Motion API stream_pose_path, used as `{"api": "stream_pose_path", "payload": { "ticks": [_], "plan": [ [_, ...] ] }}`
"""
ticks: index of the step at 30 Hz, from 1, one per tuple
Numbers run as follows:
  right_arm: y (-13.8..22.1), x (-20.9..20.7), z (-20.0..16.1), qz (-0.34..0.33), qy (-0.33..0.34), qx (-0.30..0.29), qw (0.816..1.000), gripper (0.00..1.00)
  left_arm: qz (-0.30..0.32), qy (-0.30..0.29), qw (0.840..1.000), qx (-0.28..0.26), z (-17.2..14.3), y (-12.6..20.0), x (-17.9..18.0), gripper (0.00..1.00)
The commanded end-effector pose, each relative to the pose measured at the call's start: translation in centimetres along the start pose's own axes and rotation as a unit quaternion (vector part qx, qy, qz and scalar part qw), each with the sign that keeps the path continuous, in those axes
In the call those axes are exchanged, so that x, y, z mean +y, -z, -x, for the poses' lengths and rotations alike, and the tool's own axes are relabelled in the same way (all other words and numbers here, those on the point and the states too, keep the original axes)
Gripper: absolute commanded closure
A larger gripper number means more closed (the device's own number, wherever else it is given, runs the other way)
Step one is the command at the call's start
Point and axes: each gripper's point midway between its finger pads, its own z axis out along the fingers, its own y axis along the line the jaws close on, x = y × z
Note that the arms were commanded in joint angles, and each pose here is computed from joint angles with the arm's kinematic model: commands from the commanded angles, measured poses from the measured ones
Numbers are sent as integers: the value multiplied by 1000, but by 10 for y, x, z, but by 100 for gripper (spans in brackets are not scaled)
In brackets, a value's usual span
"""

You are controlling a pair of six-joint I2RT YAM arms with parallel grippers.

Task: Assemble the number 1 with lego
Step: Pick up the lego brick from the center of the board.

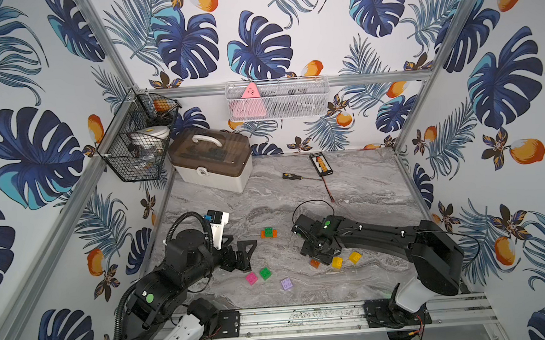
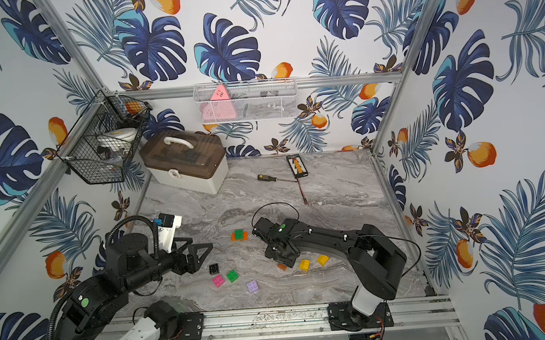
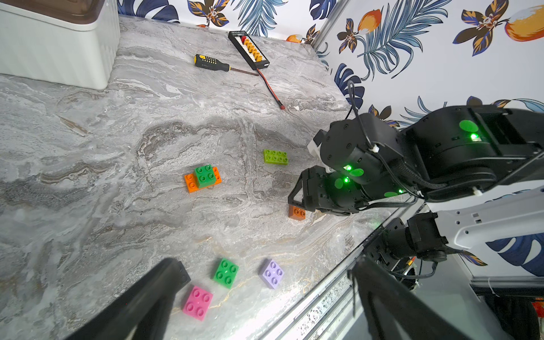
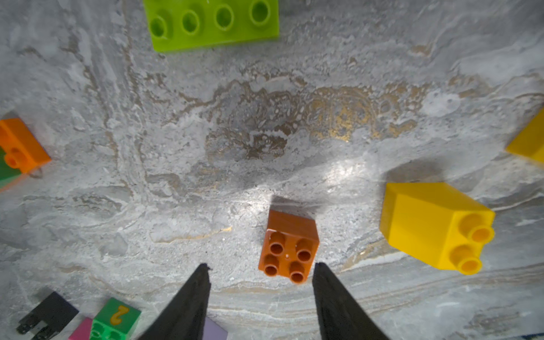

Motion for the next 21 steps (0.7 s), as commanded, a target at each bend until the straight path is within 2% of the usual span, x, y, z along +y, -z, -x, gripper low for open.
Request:
{"api": "stream_pose_path", "payload": {
  "ticks": [1,21],
  "plan": [
    [-4,3,-4,8,-9,4,1000,43,-7,-6,1000,-11,7,-1,-3,1],
    [-15,-8,-4,-40,22,-9,999,49,2,-4,1000,-19,8,2,0,1]
  ]
}}
